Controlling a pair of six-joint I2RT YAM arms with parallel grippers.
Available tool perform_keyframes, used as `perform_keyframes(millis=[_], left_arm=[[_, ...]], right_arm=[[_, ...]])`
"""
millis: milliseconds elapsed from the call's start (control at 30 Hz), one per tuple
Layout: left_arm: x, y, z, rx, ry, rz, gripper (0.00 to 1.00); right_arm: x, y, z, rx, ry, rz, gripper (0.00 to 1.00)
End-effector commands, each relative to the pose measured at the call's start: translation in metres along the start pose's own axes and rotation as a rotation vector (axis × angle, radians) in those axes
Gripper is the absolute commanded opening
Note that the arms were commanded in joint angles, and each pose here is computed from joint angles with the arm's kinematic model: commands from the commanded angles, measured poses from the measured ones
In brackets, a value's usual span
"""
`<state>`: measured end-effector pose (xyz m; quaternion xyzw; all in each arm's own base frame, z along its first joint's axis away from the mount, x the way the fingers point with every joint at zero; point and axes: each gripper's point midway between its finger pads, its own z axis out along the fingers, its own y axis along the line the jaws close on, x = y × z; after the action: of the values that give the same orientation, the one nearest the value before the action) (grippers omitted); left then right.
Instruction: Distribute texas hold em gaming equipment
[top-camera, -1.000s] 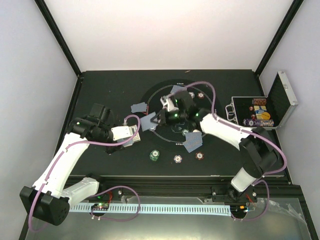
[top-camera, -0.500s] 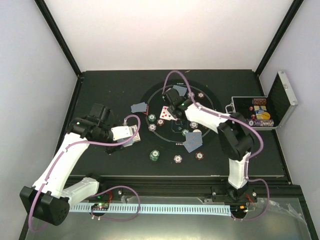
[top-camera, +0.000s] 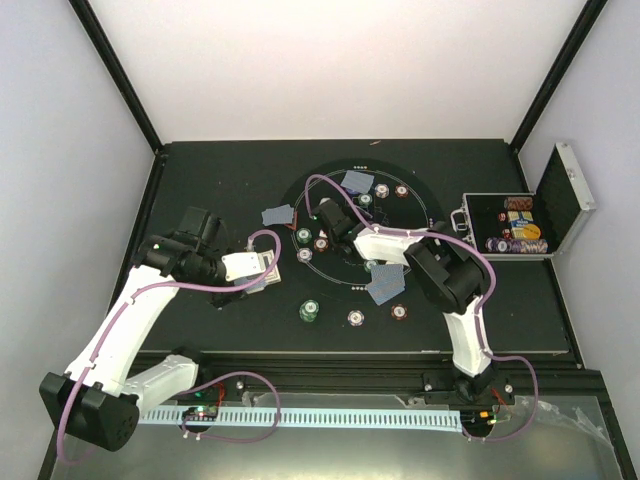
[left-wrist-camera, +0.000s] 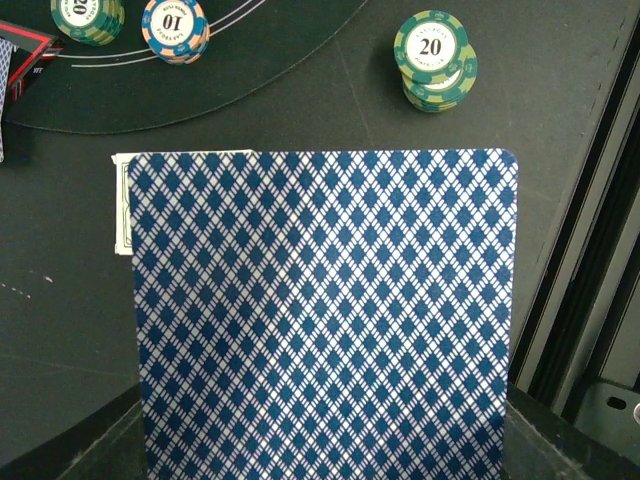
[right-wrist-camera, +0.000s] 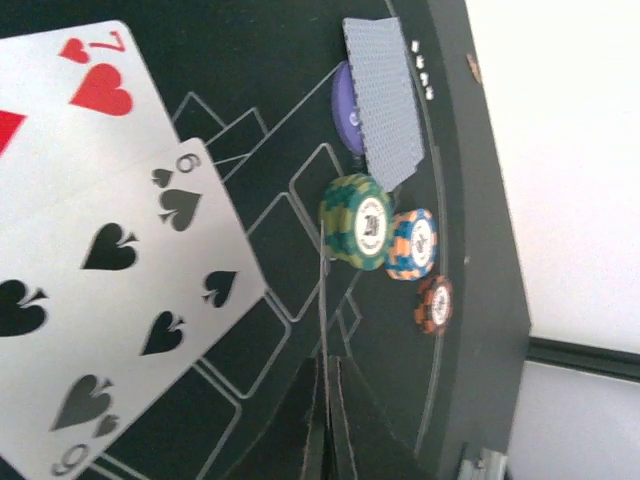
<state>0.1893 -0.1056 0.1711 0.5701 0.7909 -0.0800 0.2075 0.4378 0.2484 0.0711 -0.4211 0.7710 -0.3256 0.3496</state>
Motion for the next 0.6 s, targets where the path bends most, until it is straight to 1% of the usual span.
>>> perform_keyframes(millis=[0, 133, 267, 433, 567], left_arm=[[-0.003, 0.005, -0.008, -0.038, -0.009, 0.018, 0.02], [-0.006, 0.006, -0.011, -0.037, -0.014, 0.018, 0.02], [-0.008, 0.006, -0.014, -0.036, -0.019, 0.017, 0.02], [-0.009, 0.005, -0.016, -0.033, -0.024, 0.016, 0.02], [-0.009, 0.004, -0.017, -0.031, -0.026, 0.016, 0.02]], right_arm=[[0.004, 0.015, 0.004, -0.055, 0.033, 0.003, 0.05], [0.008, 0.029, -0.007, -0.154, 0.020, 0.038, 0.17], [0.007, 0.034, -0.021, -0.237, -0.001, 0.075, 0.45], [-0.002, 0.014, -0.044, -0.267, -0.052, 0.181, 0.68], [-0.011, -0.012, -0.065, -0.276, -0.103, 0.306, 0.83]])
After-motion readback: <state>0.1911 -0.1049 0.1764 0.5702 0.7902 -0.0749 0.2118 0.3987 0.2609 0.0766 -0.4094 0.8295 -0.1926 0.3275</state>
